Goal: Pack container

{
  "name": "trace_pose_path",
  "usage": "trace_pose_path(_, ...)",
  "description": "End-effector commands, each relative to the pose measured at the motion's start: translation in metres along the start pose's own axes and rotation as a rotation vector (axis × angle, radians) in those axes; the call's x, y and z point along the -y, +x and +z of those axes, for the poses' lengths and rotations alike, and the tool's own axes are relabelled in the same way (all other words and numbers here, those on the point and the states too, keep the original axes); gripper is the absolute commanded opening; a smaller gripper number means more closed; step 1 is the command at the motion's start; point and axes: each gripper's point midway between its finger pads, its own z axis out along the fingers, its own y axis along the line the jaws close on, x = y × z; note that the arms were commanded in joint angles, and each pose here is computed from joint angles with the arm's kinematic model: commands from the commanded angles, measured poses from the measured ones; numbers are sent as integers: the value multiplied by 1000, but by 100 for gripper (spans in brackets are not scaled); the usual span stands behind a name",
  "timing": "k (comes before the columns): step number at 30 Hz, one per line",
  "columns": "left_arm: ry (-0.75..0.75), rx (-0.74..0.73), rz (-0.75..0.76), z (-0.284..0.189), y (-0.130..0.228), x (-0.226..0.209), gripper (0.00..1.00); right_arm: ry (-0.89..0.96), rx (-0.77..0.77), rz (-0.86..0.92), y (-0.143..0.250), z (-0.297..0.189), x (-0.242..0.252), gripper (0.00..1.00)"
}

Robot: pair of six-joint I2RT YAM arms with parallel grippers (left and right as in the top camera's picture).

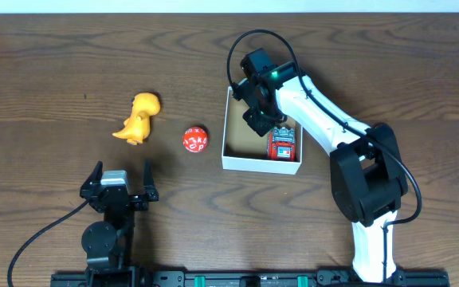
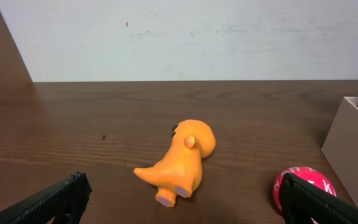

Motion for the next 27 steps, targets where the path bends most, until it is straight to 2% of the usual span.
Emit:
trace_pose_path(1, 15, -45, -2, 1, 15, 3, 98, 76, -18, -7, 4, -2, 15, 1)
trace_pose_path(15, 15, -45, -1, 1, 15, 3, 98, 58, -87, -9, 22, -9, 10, 1)
trace_pose_path(19, 15, -45, -1, 1, 15, 3, 98, 58, -23, -10, 4, -15, 10, 1)
trace_pose_path(27, 15, -45, -1, 1, 15, 3, 98, -55, 180, -21, -48, -41, -6, 1)
